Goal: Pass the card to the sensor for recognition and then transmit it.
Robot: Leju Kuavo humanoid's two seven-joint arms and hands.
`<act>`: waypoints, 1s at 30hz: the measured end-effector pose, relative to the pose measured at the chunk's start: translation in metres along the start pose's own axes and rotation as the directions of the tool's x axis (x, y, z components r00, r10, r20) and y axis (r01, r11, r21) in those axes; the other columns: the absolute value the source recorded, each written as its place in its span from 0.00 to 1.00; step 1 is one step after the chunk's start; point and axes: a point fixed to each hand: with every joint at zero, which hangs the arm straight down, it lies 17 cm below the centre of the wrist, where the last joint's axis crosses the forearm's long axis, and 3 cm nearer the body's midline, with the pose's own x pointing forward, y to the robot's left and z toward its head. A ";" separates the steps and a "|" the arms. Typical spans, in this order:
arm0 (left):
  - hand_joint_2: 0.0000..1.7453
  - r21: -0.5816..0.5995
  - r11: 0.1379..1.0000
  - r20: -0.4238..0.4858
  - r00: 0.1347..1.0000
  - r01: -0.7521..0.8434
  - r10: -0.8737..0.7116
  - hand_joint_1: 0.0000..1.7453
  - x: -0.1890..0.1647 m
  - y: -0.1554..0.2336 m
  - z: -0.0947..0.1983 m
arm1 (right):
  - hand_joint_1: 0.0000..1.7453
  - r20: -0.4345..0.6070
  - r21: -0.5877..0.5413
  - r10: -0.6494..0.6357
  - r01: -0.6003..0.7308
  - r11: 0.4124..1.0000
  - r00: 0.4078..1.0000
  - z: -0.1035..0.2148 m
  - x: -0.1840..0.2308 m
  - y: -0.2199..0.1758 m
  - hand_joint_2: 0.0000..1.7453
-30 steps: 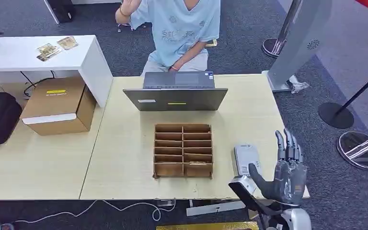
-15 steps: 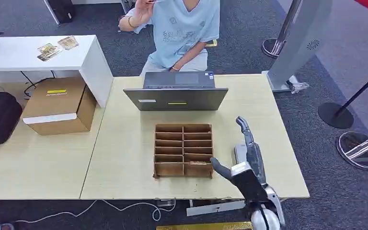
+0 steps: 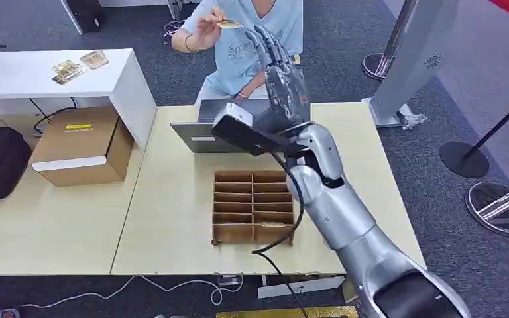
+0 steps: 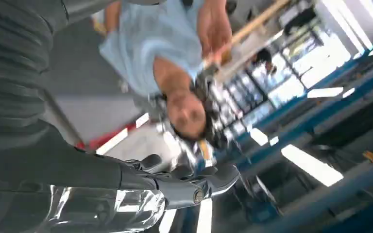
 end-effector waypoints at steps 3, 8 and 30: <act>0.00 0.007 1.000 0.008 1.000 0.001 -0.001 0.00 -0.001 0.007 0.001 | 0.00 0.056 -0.086 0.246 -0.241 0.967 0.968 -0.022 0.016 -0.013 1.00; 0.00 0.013 1.000 0.011 1.000 0.006 -0.006 0.00 -0.003 0.017 0.002 | 0.00 0.129 -0.152 0.602 -0.585 0.797 0.788 -0.044 0.036 -0.004 1.00; 0.00 0.006 0.998 0.010 0.998 -0.060 0.060 0.00 0.000 0.030 0.003 | 0.10 0.029 0.183 0.697 -0.689 0.701 0.717 -0.045 -0.044 0.043 1.00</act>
